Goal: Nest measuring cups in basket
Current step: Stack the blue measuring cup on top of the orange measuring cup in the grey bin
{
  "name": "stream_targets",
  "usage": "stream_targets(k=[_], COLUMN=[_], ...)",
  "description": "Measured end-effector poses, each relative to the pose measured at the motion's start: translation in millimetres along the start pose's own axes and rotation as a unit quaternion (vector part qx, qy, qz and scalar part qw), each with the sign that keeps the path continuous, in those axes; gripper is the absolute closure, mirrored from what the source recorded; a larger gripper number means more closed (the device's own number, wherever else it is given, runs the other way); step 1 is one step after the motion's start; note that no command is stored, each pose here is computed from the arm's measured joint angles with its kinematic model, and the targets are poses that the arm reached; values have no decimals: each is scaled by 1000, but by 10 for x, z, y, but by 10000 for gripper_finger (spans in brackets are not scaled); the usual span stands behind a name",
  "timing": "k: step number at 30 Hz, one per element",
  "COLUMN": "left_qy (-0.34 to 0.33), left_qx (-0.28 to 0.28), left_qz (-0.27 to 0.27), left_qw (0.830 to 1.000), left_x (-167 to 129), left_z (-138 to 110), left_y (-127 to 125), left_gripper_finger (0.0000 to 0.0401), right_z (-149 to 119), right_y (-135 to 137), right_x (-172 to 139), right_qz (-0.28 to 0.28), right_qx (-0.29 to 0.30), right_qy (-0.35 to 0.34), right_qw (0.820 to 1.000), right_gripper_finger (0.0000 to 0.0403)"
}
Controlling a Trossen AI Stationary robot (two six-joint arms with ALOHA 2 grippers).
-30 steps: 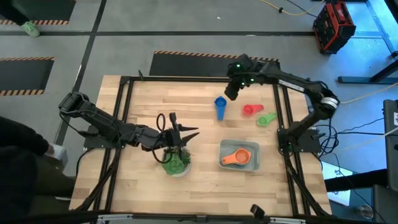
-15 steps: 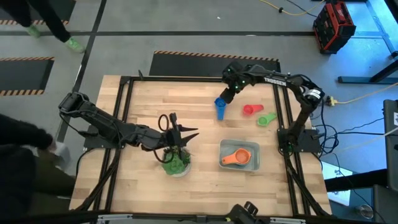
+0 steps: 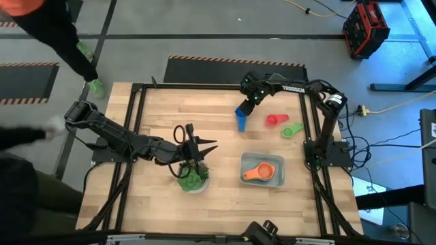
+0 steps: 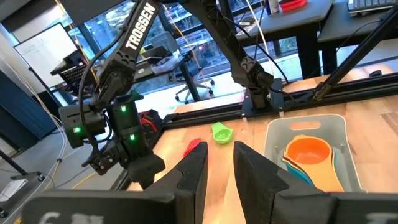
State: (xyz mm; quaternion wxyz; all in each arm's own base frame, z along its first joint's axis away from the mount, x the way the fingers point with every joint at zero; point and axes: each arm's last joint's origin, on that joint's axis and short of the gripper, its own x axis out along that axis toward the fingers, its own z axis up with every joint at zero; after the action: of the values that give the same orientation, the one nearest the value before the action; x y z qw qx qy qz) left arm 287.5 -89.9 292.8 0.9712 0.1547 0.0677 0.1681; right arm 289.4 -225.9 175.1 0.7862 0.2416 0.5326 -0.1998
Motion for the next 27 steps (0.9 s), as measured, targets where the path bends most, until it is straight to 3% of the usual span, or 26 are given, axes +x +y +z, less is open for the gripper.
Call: stream_targets(k=[6, 14, 17, 22, 27], left_qy=[-3, -8, 21, 53, 25], left_qx=[-6, -20, -22, -58, -113], left_qz=[11, 34, 9, -68, -79], left_qw=[1000, 999, 999, 995, 990], left_x=[3, -246, -417, -660, -827], left_z=[27, 209, 192, -63, -530], left_y=[88, 537, 704, 828, 805], left_gripper_finger=[330, 330, 330, 330, 330], right_z=[-5, -15, -15, -15, -14], right_y=[-1, 60, 76, 78, 78], right_x=[101, 272, 284, 284, 284], right_qz=[5, 8, 9, 9, 8], right_qx=[0, -10, -11, -7, -1], right_qy=[10, 25, 25, 25, 24], right_qw=[1000, 1000, 1000, 1000, 1000], right_gripper_finger=[286, 286, 286, 296, 327])
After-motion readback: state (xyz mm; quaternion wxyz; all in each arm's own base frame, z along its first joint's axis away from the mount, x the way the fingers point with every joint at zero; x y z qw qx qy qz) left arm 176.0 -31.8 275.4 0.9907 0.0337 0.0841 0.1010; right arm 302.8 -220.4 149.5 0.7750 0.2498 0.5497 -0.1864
